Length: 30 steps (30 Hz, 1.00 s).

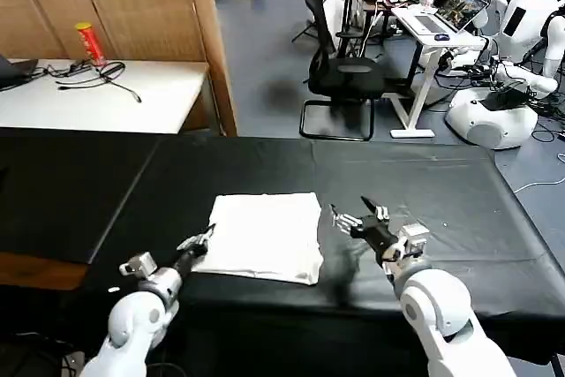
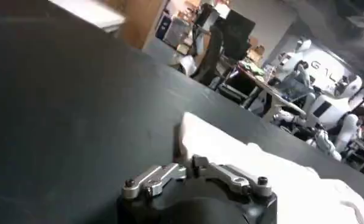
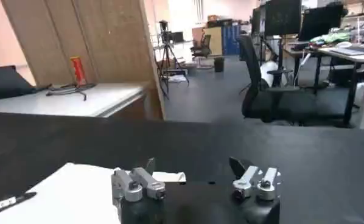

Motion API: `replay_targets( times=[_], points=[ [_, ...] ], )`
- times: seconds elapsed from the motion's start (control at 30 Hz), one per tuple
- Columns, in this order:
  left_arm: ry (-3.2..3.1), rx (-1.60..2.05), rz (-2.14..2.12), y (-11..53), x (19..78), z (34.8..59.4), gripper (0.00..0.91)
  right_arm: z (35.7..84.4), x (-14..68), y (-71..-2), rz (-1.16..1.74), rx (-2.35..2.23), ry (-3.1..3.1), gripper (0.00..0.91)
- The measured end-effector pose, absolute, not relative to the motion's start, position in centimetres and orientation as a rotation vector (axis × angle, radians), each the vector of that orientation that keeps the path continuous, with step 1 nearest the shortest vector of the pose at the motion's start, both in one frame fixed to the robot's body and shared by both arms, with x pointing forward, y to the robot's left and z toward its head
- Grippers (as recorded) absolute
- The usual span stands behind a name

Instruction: Fold and organize the clothes.

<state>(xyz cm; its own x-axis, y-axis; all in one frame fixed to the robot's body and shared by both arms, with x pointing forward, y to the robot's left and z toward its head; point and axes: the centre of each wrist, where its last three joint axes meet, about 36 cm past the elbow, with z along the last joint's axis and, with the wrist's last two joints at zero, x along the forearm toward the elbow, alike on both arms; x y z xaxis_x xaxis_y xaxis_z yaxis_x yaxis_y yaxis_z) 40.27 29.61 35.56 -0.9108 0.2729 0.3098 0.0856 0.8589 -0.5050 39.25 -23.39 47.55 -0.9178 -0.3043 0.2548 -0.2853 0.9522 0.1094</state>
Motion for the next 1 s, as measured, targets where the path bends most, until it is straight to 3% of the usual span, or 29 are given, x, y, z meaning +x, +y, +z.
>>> replay_targets(
  times=[0.17,0.47,0.8,1.0],
  points=[
    [-2.725,-0.243,0.557,30.3,40.9,37.0,0.000,47.6,39.3,-23.6,-0.100,0.424,-2.840,0.878],
    [-2.862,-0.154,-0.060,34.2,41.3,41.7,0.000,47.6,39.2,-24.2,-0.083,0.391,-2.843,0.878],
    [-2.881,-0.056,-0.517,41.6,41.2,49.7,0.000,47.5,39.4,-23.8,-0.088,0.397,-2.841,0.878],
    [-2.895,-0.016,-0.688,41.8,40.8,54.5,0.000,47.2,39.4,-23.6,-0.090,0.390,-2.837,0.878]
  ],
)
